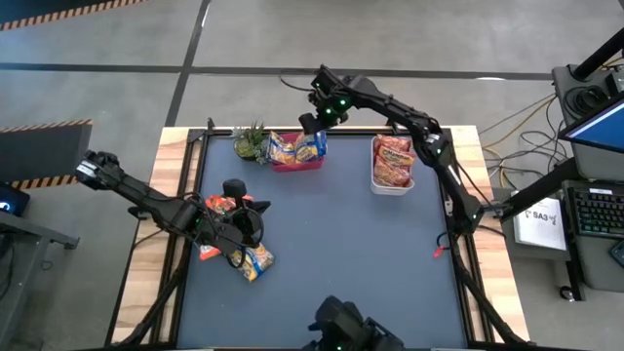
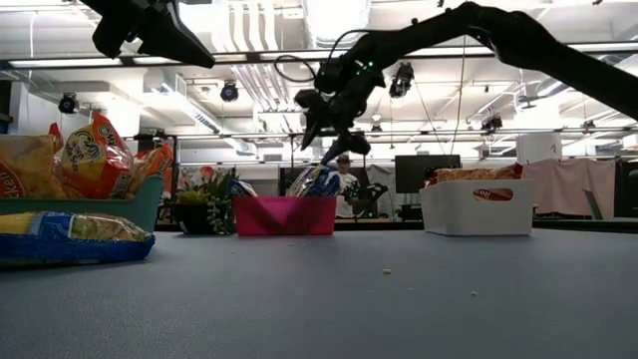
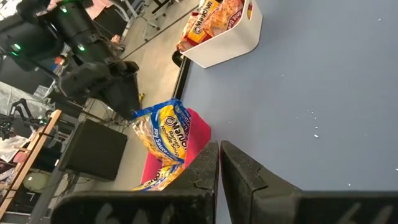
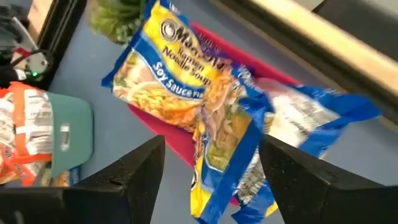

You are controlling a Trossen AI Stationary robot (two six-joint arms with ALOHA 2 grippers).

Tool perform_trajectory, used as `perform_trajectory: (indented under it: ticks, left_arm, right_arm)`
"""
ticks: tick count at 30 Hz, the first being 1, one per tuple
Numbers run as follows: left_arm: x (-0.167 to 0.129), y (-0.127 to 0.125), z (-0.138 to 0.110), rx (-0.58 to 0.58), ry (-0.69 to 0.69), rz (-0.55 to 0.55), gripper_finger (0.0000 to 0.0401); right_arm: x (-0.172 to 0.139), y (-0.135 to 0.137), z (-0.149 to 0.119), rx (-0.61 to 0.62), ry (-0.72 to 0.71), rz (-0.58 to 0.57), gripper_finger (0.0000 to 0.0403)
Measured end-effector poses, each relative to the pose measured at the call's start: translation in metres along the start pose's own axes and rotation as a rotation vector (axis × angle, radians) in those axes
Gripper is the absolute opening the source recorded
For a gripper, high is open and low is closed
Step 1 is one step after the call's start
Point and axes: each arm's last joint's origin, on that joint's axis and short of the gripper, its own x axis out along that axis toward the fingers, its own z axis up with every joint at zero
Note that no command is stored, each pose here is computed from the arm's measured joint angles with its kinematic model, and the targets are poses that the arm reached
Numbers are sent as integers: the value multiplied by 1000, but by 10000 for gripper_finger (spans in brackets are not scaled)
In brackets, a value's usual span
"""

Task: Sort Maruchan noodles
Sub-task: Put the blue noodle pack into the red bin, then adjust the blue noodle packs in the red bin

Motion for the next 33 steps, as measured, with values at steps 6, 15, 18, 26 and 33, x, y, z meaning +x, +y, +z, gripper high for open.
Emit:
perform_trajectory:
  ticks: [6,15,18,26,33]
  left_arm:
    - [0,0,0,0,0,0,0]
    - [0,0,-1,-28,1,-1,0]
    - [0,-1,-1,-40,3,-1,0]
    - [3,-2,-5,-92,16,4,0]
    - [10,1,-10,-154,46,29,0]
  right_arm:
    - [-19,9,0,-102,-93,-139,225]
    - [-13,48,-17,-347,-88,-184,136]
    - [-14,70,-27,-452,-86,-164,100]
    - [-21,127,-61,-665,-90,-91,35]
    - [-26,152,-102,-758,-94,-73,18]
